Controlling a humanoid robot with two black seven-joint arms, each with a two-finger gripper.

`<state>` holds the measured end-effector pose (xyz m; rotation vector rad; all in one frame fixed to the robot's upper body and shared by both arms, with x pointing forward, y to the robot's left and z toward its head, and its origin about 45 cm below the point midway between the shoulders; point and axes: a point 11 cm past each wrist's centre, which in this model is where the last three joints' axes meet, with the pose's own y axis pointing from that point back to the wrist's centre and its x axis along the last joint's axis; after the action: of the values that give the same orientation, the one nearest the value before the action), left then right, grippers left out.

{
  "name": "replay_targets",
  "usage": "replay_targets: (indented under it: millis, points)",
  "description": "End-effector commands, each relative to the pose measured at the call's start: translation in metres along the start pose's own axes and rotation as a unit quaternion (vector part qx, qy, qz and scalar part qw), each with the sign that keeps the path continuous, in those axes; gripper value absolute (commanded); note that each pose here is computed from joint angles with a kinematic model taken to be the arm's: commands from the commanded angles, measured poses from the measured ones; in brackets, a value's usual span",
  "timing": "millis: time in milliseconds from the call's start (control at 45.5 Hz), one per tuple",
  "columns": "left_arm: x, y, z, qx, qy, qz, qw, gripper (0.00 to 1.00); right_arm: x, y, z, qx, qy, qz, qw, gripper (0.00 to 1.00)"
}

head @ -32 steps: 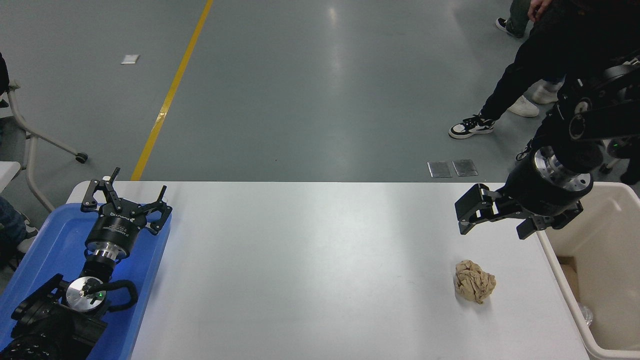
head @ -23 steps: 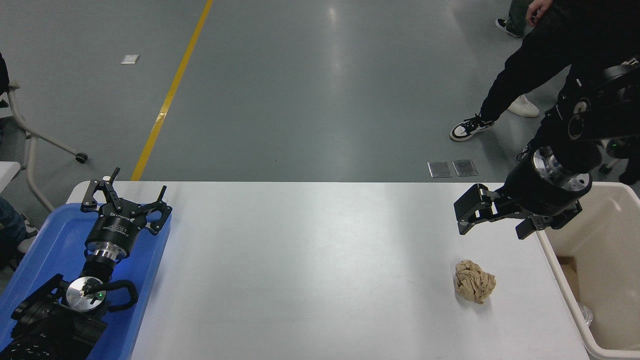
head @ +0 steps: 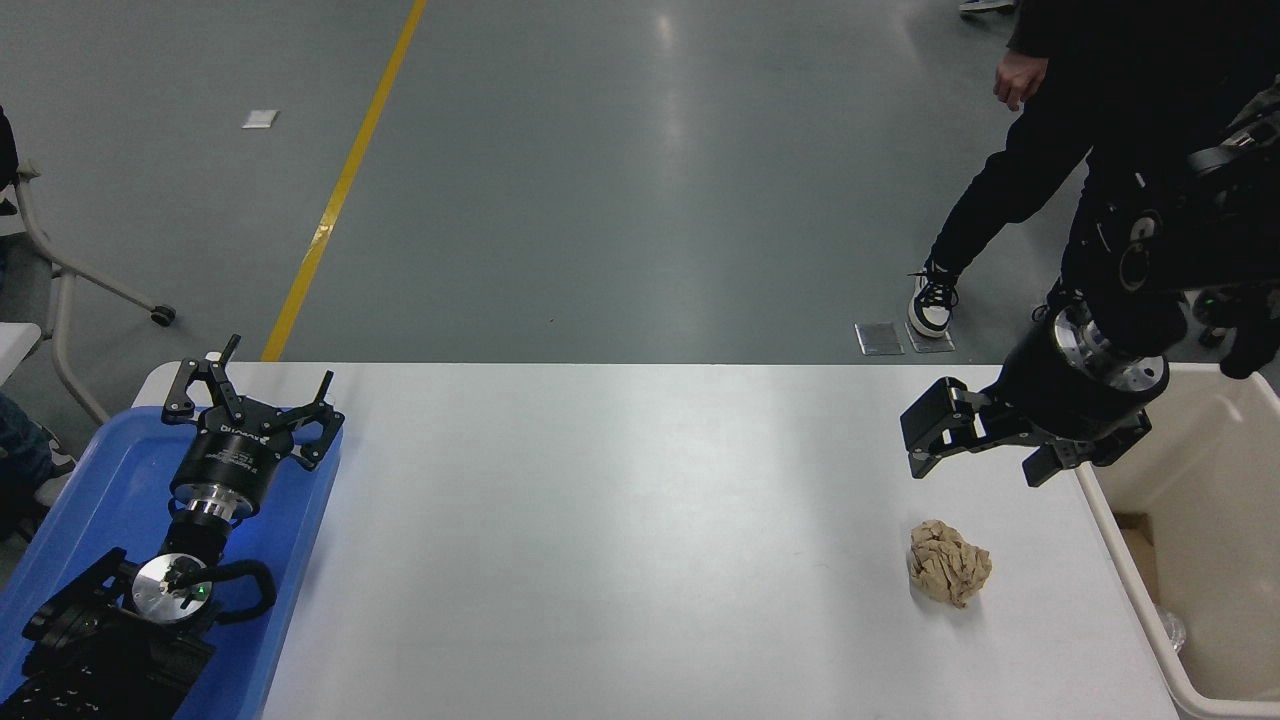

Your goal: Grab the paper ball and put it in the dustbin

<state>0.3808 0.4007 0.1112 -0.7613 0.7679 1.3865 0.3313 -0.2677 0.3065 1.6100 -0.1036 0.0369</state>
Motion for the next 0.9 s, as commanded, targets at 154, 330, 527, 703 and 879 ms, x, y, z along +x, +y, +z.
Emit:
replay_targets:
  millis: [154, 330, 527, 703, 879]
  points:
    - [0.0, -0.001, 0.0, 0.0, 0.0, -0.001, 1.0, 0.99, 0.014, -0.048, 0.015, -0.019, 0.006, 0.051, 0.998, 1.0]
    - [0.0, 0.0, 0.0, 0.0, 0.0, 0.0, 1.0, 0.99, 0.023, -0.089, 0.041, -0.043, 0.017, 0.078, 0.996, 1.0]
    - [-0.001, 0.0, 0.0, 0.001, -0.001, -0.001, 1.0, 0.99, 0.019, -0.138, 0.074, -0.064, 0.033, 0.081, 0.994, 1.0]
    - [0.0, 0.0, 0.0, 0.001, -0.001, -0.001, 1.0, 0.99, -0.002, -0.179, 0.072, -0.042, 0.023, 0.059, 0.997, 1.0]
    - [-0.001, -0.001, 0.0, 0.001, -0.001, -0.001, 1.0, 0.99, -0.011, -0.209, 0.071, -0.028, 0.027, 0.064, 0.997, 1.0]
